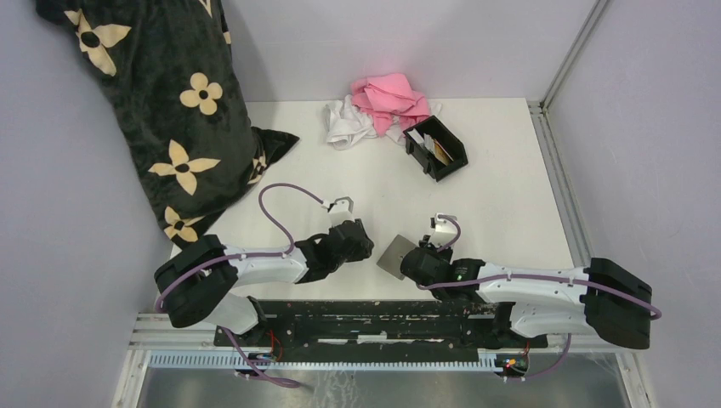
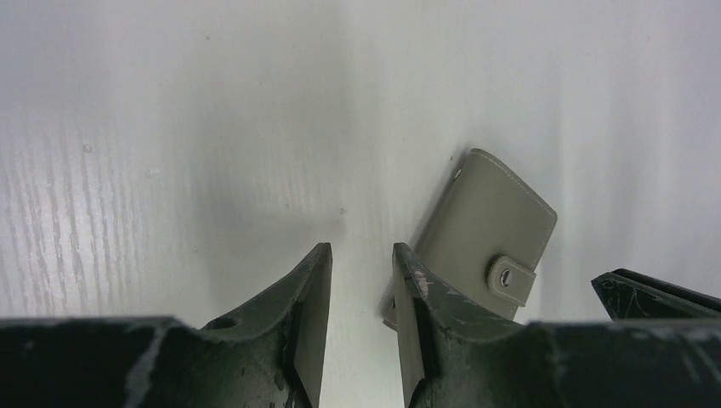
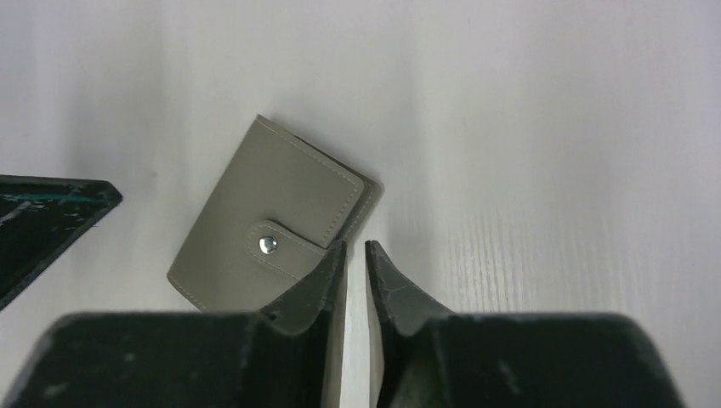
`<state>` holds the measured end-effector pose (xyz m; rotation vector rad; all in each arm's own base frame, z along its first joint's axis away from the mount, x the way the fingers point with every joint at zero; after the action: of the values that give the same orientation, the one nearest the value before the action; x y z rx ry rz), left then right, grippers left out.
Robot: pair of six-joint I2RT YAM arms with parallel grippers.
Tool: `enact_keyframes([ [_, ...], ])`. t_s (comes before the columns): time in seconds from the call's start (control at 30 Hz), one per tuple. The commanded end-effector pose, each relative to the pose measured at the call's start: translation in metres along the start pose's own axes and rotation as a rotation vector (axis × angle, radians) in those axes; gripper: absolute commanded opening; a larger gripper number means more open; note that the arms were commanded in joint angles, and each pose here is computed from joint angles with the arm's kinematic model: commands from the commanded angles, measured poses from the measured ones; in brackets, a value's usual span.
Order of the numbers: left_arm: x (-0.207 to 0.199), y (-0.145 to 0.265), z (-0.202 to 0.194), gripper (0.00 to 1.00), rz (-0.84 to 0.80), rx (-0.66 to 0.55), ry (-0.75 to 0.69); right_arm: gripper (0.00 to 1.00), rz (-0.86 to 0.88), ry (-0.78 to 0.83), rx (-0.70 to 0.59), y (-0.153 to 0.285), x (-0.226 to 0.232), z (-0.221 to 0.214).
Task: Put the credit cards into the card holder
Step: Close the card holder at the center of the board, then move the card holder to the center of the board.
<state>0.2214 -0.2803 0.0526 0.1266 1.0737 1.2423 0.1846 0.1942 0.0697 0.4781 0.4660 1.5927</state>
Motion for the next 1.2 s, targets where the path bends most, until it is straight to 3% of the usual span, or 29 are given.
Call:
enact_keyframes([
  [0.0, -0.010, 0.000, 0.003, 0.39, -0.062, -0.022, 0.004, 0.14, -0.022, -0.003, 0.049, -0.005, -0.006, -0.025],
  [0.07, -0.006, -0.002, 0.000, 0.38, -0.058, -0.014, 0.003, 0.04, -0.020, -0.005, 0.060, -0.008, -0.005, -0.032],
  [0.13, -0.003, -0.003, -0.003, 0.37, -0.058, -0.009, 0.004, 0.01, -0.023, -0.003, 0.069, -0.011, -0.004, -0.038],
  [0.67, -0.001, -0.012, -0.019, 0.36, -0.062, 0.046, -0.004, 0.01, -0.003, 0.040, 0.116, -0.034, 0.032, -0.051],
  [1.17, 0.015, -0.016, -0.001, 0.36, -0.004, 0.012, 0.023, 0.00, 0.040, 0.046, 0.147, -0.067, 0.065, -0.035],
])
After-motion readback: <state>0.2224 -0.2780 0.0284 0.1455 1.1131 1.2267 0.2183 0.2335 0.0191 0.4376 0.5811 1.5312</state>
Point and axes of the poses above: each gripper's point midway between its finger pads, its own y axis back along the fingers, its own x axis along the line the jaws close on, z = x × y, the point moved 1 cm from there along y, back along the fingers, and after that the axes turned 12 degrees about y, right-handed, at the moved point
